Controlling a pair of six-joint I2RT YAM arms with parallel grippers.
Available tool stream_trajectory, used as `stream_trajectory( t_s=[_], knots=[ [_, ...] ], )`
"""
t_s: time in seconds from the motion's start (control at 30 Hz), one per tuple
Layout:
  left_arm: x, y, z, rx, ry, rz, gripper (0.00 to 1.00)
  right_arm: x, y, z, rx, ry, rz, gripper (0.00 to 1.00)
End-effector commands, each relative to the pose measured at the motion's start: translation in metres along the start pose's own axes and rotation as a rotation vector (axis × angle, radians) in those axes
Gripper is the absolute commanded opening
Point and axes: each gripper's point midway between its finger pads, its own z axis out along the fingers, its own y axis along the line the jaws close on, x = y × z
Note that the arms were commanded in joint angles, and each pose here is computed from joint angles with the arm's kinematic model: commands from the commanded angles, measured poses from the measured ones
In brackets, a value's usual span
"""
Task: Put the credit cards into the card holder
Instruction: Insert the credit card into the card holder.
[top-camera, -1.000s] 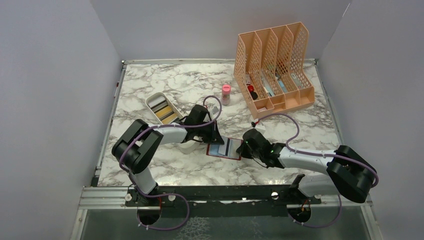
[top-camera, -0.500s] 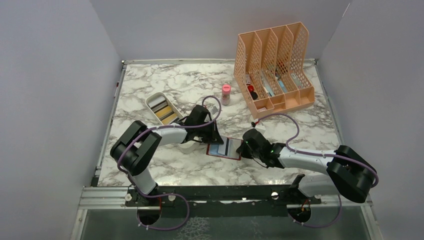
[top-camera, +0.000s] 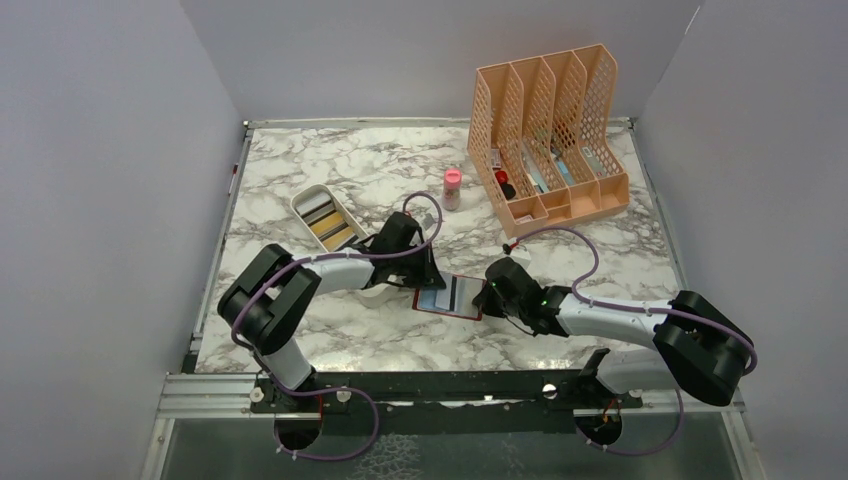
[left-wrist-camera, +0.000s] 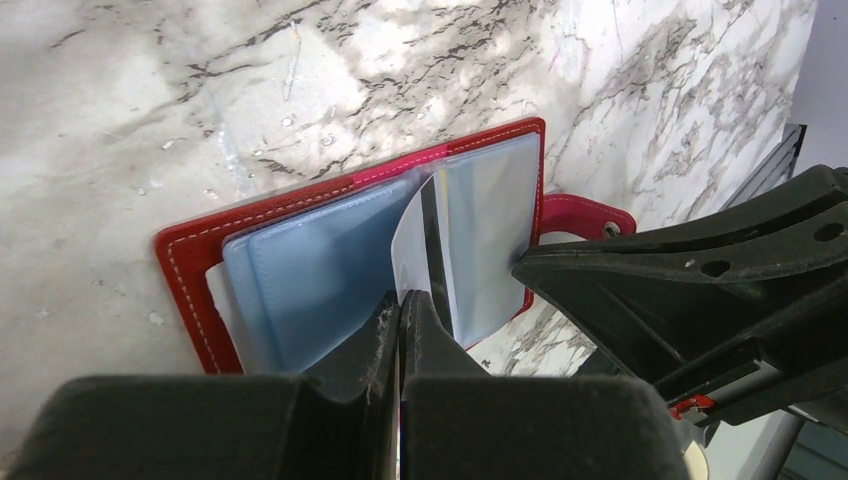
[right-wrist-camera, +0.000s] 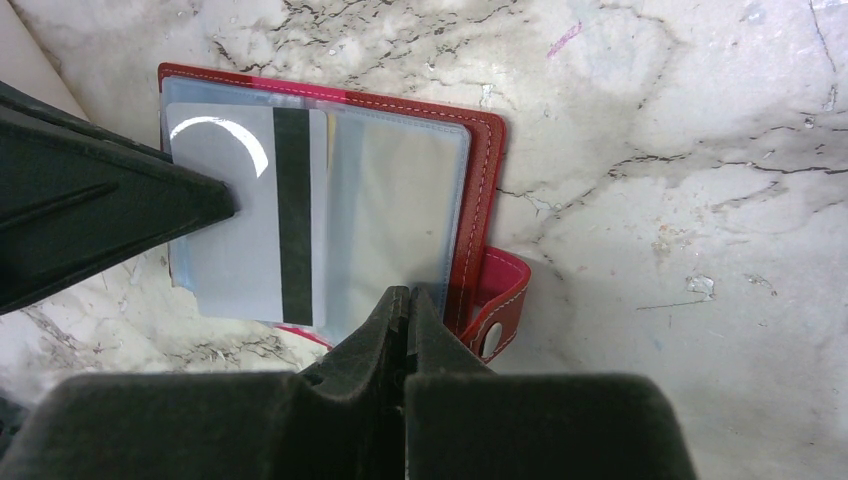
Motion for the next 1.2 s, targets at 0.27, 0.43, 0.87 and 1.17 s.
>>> stream_trajectory(
  t_s=[0.27, 0.43, 0.87, 1.17],
  knots=[
    [0.016, 0.01, 0.011, -0.032, 0.062, 0.069, 0.02, 0.027, -0.045, 0.0, 0.143, 0.087, -0.059, 0.04],
    [0.021, 0.016, 0.017, -0.052, 0.091, 0.064, 0.04, 0.025, -0.042, 0.0, 0.136, 0.085, -0.063, 0.07],
    [0.014, 0.02, 0.01, -0.125, 0.098, 0.085, 0.01, 0.003, -0.035, -0.013, 0.136, 0.017, -0.077, 0.12],
    [0.018, 0.021, 0.007, -0.145, 0.149, 0.113, 0.0, -0.013, -0.029, -0.015, 0.132, -0.021, -0.082, 0.17]
  ],
)
